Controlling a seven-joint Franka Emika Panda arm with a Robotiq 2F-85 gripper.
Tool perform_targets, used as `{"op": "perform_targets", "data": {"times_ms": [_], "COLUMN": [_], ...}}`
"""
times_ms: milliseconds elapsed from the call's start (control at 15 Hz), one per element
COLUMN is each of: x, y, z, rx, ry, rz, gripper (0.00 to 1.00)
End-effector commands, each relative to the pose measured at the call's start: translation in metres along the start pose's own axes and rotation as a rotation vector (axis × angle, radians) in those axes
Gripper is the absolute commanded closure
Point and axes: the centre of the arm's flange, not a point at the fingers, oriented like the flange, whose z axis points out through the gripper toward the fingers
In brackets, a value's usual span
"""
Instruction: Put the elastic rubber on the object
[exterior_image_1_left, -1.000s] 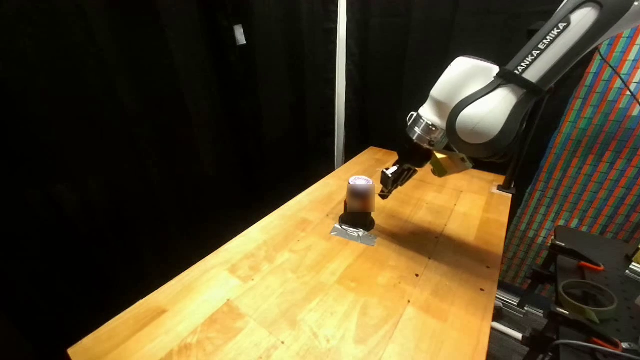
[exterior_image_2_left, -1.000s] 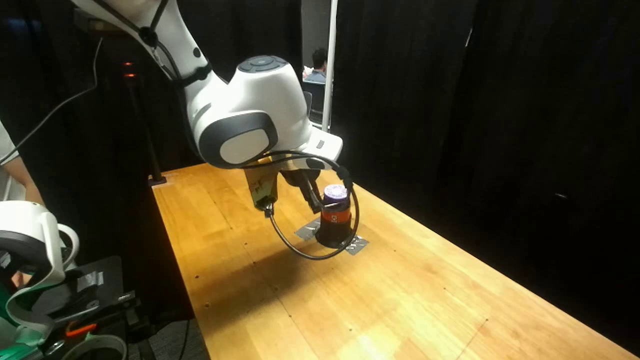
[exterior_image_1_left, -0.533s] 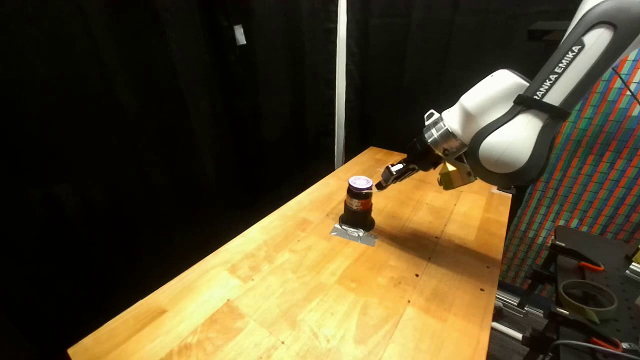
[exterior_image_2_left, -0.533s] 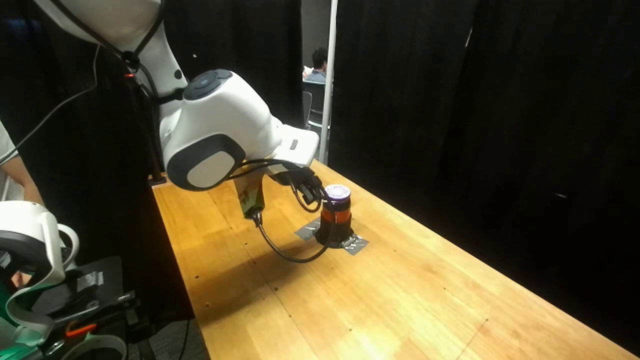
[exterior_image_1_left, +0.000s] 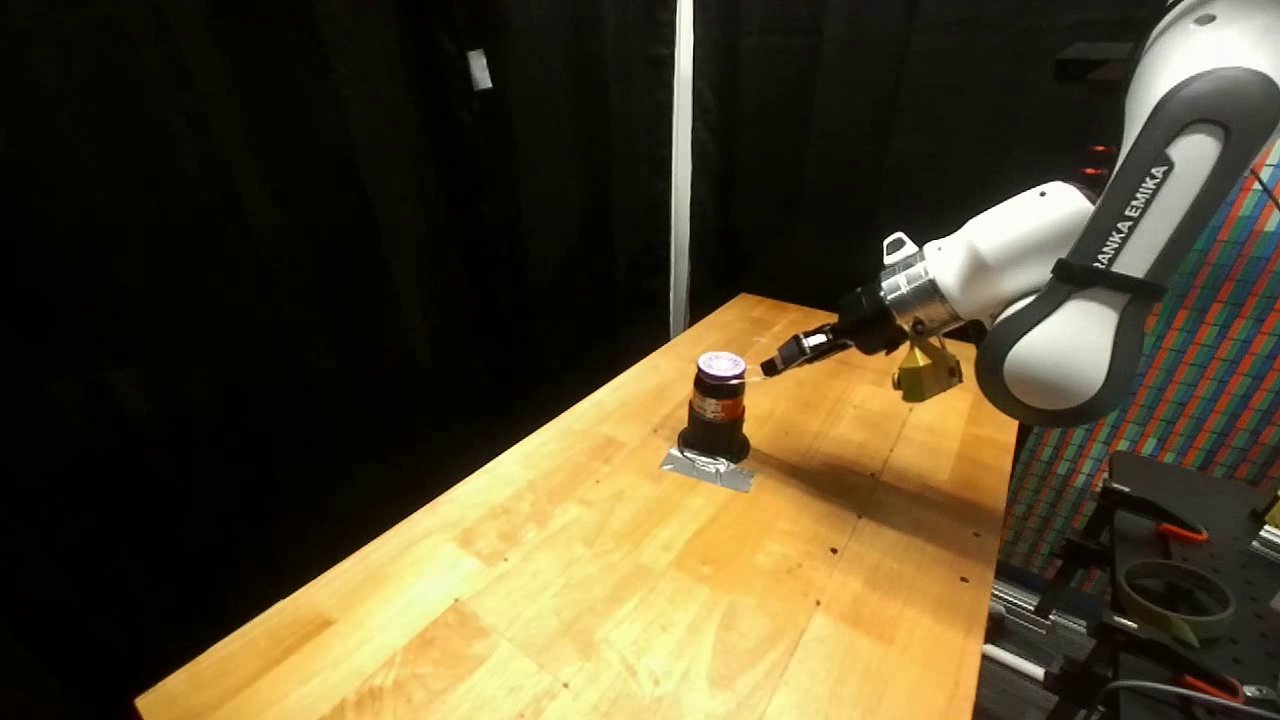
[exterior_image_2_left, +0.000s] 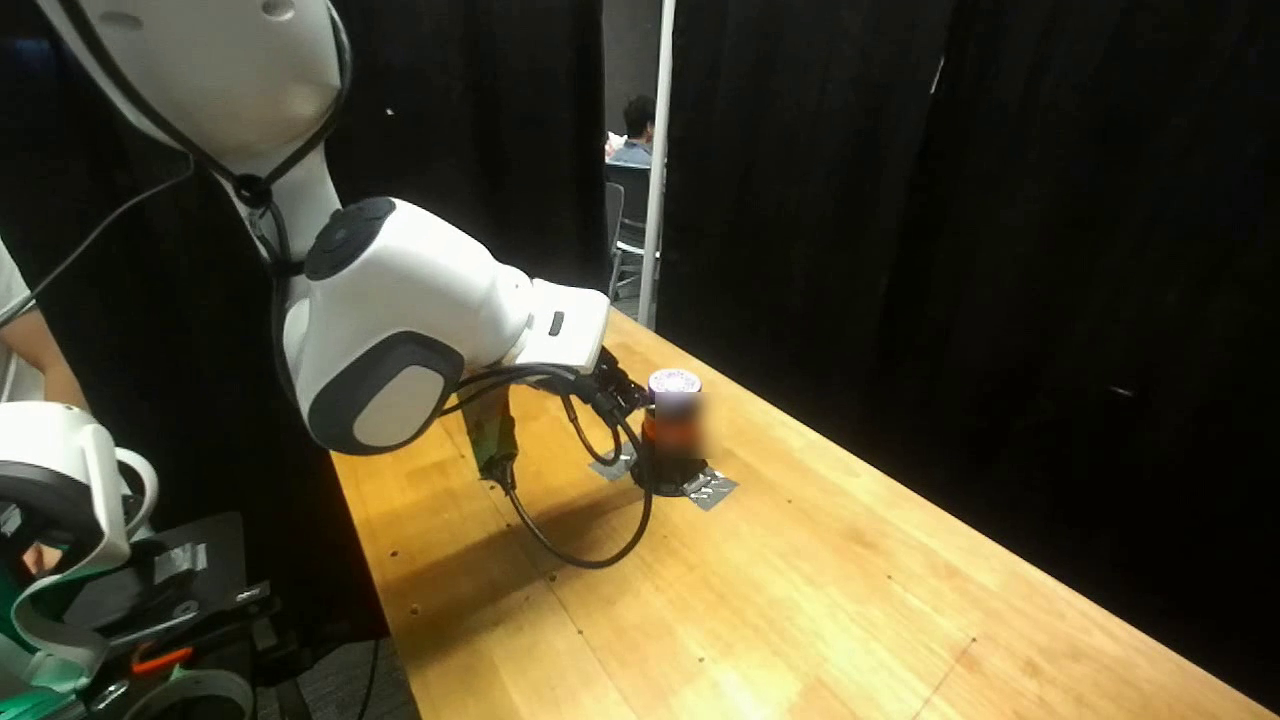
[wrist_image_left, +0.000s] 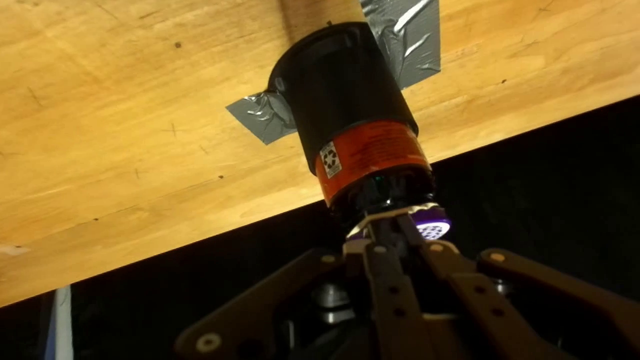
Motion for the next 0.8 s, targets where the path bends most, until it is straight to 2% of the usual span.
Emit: {"op": "perform_targets", "data": {"times_ms": [0,333,400,467,533,600,733], "x": [-0.007,-0.012,-0.012,-0.01,-0.009,-0.015,-0.017], "y": [0.006,0.005,0.005,0.004,0.004,0.001,0.002], "z": [-0.011,-0.02,-0.021,-0.022,-0.022,-0.014,-0.012], "rx": [0.075,0.152,0.155,0.145,0.137,0.125,0.124], "ry": [0.082,0.132,0.134,0.103,0.053,0.082,0.057], "rz": [0.044,0.066,0.067,0.073,0.08,0.064,0.071], "gripper": [0.9,0.87,0.8,0.62,0.6,0.78,0.61]}}
